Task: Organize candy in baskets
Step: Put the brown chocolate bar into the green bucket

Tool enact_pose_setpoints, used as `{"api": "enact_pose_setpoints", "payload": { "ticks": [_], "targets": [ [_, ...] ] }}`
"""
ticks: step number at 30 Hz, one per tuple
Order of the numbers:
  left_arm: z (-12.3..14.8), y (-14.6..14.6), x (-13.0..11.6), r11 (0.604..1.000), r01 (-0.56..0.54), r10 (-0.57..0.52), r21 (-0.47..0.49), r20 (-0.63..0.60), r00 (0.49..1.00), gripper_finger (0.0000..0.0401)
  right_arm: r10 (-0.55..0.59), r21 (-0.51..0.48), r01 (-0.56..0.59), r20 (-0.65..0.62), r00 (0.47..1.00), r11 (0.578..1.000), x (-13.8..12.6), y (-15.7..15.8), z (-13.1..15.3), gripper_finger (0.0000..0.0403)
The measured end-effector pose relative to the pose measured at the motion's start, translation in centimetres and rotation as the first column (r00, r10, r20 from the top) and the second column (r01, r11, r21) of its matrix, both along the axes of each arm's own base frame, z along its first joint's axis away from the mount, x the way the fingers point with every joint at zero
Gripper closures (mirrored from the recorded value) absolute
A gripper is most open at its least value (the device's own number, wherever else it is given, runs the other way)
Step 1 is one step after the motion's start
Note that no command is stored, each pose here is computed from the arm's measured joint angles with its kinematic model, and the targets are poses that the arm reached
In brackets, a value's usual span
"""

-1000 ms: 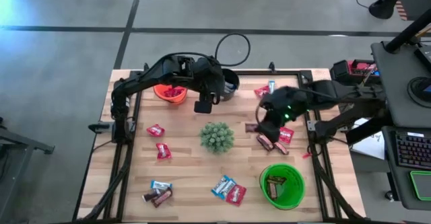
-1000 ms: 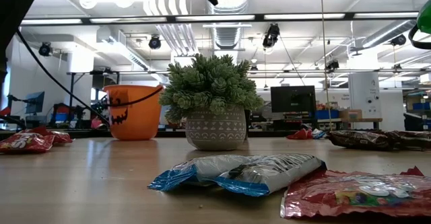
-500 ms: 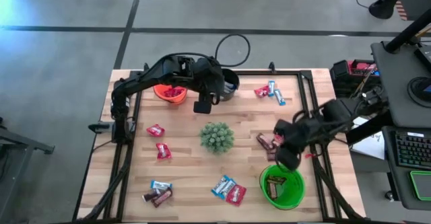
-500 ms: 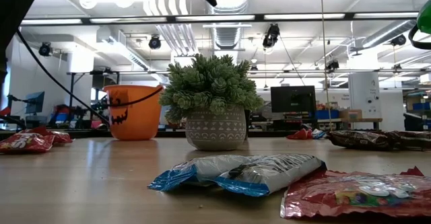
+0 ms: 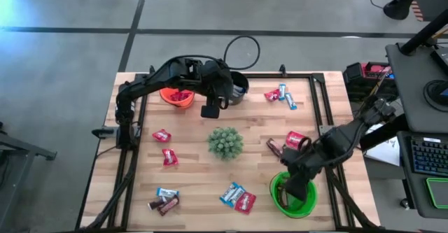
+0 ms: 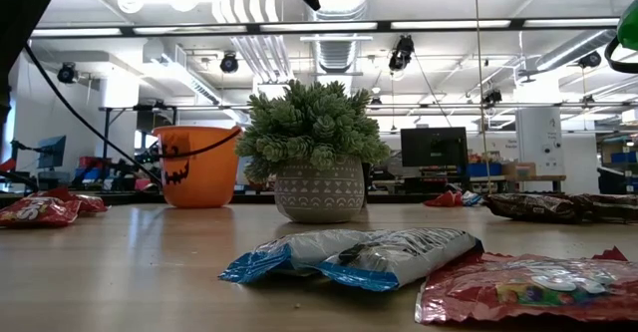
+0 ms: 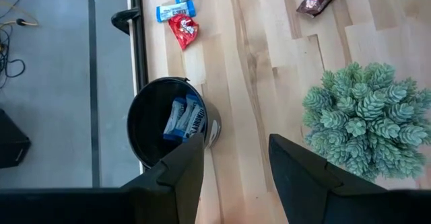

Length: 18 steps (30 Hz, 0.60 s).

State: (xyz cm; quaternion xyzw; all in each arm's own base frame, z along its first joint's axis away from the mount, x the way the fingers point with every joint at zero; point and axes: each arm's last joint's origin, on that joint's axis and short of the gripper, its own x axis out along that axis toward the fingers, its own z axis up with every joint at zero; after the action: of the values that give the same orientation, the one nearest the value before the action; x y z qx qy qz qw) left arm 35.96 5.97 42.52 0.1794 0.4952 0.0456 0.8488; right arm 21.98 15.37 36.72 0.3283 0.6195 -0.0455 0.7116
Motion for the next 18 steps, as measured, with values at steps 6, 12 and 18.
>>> {"api": "enact_pose_setpoints", "payload": {
  "ticks": [6,12,18],
  "targets": [
    [0.0,0.0,0.0,1.000,0.000,0.000,0.000,0.000,1.000,0.0252,0.041,0.032,-0.038,-0.091,0.995,0.999,-0.1,2.2,-1.2,0.0390],
    [0.0,0.0,0.0,1.000,0.000,0.000,-0.001,0.000,1.000,0.0252,0.067,0.041,-0.062,-0.127,0.990,0.997,-0.4,3.2,-1.7,0.0390],
    [0.0,0.0,0.0,1.000,-0.011,0.011,-0.008,0.003,1.000,0.0252,0.096,0.051,-0.090,-0.146,0.985,0.995,-0.3,3.5,-2.0,0.0389]
  ]
}}
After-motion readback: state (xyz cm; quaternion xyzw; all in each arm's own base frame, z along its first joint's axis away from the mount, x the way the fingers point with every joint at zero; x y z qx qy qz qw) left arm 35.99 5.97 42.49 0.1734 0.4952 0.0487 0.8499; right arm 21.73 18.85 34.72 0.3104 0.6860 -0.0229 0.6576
